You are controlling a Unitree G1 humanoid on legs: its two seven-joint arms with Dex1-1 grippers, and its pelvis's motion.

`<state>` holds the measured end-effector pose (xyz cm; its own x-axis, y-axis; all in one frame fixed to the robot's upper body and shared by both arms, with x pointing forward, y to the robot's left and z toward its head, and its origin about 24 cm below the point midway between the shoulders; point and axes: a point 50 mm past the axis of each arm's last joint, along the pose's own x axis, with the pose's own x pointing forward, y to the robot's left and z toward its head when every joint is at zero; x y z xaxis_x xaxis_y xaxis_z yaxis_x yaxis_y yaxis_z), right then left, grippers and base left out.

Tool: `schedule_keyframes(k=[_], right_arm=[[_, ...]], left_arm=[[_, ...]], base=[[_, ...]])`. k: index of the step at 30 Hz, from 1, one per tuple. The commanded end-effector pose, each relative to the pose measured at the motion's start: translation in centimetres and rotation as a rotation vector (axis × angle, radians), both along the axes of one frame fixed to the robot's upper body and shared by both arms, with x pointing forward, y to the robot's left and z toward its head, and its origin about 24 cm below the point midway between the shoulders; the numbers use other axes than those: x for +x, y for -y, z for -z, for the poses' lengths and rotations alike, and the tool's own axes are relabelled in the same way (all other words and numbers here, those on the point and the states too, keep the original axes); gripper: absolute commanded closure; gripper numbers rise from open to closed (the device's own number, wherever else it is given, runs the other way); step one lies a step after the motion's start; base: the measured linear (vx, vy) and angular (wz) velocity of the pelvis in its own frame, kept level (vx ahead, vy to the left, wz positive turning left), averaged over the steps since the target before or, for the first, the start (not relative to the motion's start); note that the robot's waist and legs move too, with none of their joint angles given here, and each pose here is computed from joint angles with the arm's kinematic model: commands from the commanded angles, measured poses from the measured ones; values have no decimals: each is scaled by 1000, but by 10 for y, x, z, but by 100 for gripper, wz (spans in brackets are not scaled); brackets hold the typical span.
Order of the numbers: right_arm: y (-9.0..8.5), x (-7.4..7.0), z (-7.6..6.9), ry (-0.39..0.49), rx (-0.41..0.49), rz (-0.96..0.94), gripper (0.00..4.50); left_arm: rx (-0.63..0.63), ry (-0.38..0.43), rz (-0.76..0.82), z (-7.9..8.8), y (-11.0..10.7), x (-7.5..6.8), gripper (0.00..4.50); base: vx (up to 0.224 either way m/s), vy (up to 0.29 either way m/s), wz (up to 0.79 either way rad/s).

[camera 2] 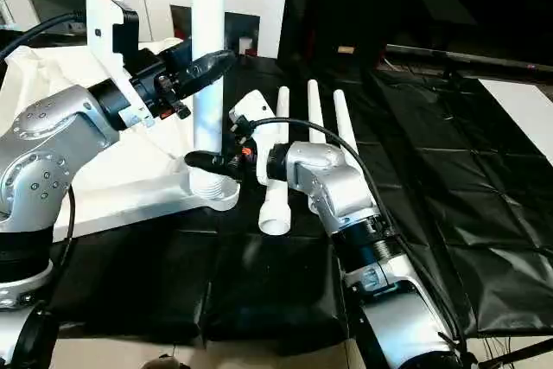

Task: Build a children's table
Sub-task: Rotate table base

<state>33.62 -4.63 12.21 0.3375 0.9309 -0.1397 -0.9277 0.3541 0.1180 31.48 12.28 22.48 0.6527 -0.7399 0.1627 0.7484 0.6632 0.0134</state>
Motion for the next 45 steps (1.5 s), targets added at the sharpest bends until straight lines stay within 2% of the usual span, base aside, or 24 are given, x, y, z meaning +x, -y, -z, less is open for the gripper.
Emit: schedule_keyframes(k=[1, 3, 4, 5, 7, 8, 10, 12, 15, 17, 18, 21, 24, 27, 31, 39, 40, 41, 43, 45], right_arm=[[4, 1, 1, -5, 16, 5, 264], [6, 1, 0, -1, 19, 1, 265], [6, 1, 0, -1, 19, 0, 265], [8, 1, -1, 4, 23, -7, 265], [9, 1, -2, 10, 25, -18, 265], [11, -1, -3, 20, 26, -53, 265], [12, -3, -4, 26, 24, -85, 265], [14, -6, -5, 33, 15, -134, 266], [17, -9, -6, 39, 3, -188, 266], [18, -11, -6, 39, -6, -216, 266], [19, -13, -5, 37, -11, -232, 266], [20, -15, -3, 37, -26, -264, 266], [21, -17, -2, 37, -36, -275, 266], [21, -18, -1, 38, -51, -287, 266], [22, -18, -1, 40, -54, -287, 266], [23, -13, -2, 60, -53, -241, 266], [23, -12, -3, 56, -42, -231, 231], [23, -10, -4, 57, -39, -222, 231], [23, -9, -5, 57, -34, -211, 194], [22, -6, -5, 82, -43, -166, 187]], left_arm=[[-3, 15, 18, -6, 3, -2, 277], [-7, -21, 23, -4, 3, -2, 277], [-8, -28, 23, -4, 3, -2, 207], [-52, -59, 49, -4, 2, -3, 207], [-75, -68, 97, -6, 2, -6, 194], [-107, -55, 173, -9, 3, -11, 194], [-129, -40, 230, -11, 3, -15, 165], [-101, -34, 346, -10, 3, -26, 158], [-56, -51, 423, -6, 3, -33, 158], [-49, -70, 382, -4, 2, -27, 158], [-43, -76, 365, -3, 1, -24, 186], [-31, -83, 349, -1, 1, -21, 194], [-16, -84, 332, 0, 1, -19, 232], [18, -97, 296, 3, 0, -16, 241], [-10, -104, 302, 1, -1, -15, 270], [-50, -87, 274, -5, -4, -11, 277], [-52, -82, 268, -6, -4, -11, 277], [-53, -79, 266, -6, -4, -11, 277], [-53, -72, 261, -7, -4, -11, 277], [-62, -66, 254, -8, -4, -11, 277]], base=[[0, 0, 0], [0, 0, 0], [0, 0, 0], [0, 0, 0], [0, 0, 0], [0, 0, 0], [0, 0, 0], [0, 0, 0], [0, 0, 0], [0, 0, 0], [0, 0, 0], [0, 0, 0], [0, 0, 0], [0, 0, 0], [0, 0, 0], [0, 0, 0], [0, 0, 0], [0, 0, 0], [0, 0, 0], [0, 0, 0]])
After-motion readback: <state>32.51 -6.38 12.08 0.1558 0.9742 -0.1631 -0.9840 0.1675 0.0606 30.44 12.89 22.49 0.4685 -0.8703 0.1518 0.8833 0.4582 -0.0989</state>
